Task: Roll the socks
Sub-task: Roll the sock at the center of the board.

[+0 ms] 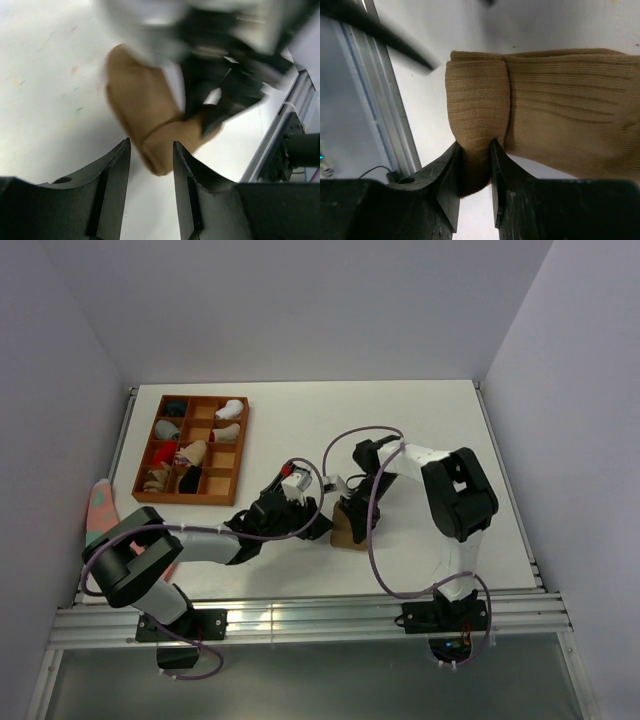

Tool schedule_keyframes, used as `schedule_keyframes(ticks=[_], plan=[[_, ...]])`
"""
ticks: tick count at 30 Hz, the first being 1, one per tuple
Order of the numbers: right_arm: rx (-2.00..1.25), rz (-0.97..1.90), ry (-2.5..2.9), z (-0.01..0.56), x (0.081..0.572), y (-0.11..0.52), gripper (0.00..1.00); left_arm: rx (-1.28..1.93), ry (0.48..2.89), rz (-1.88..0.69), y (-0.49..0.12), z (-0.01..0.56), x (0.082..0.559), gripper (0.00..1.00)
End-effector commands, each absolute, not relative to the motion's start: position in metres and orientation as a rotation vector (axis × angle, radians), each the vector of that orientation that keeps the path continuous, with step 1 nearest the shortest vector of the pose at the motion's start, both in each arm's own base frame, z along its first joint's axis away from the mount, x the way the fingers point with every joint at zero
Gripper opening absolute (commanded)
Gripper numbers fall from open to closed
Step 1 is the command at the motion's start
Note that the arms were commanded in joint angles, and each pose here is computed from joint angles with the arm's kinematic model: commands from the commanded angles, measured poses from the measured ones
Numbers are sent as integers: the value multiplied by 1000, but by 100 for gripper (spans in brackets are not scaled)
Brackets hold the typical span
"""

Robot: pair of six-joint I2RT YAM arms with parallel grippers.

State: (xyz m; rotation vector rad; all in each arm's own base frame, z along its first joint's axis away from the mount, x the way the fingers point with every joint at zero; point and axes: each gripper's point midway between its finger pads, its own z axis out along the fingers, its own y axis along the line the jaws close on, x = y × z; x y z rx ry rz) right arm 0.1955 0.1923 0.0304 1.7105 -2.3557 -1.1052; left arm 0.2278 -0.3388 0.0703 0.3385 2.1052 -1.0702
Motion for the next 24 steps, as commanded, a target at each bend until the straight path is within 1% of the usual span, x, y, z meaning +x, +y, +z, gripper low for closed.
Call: schedule_keyframes(ticks=[1, 9, 18, 24], plan=[[1585, -1062, -2305, 29, 190, 178, 28, 480, 1928, -1037, -348, 102, 229, 45], [1429, -1143, -2235, 32, 202, 181, 29, 659, 1908, -1014, -367, 98, 220, 48], [1394, -1143, -2194, 28, 204, 177, 29, 825, 1900, -1065, -391, 83, 212, 52], [1378, -1127, -2198, 25, 205, 175, 29, 868, 1914, -1107, -397, 74, 202, 54]])
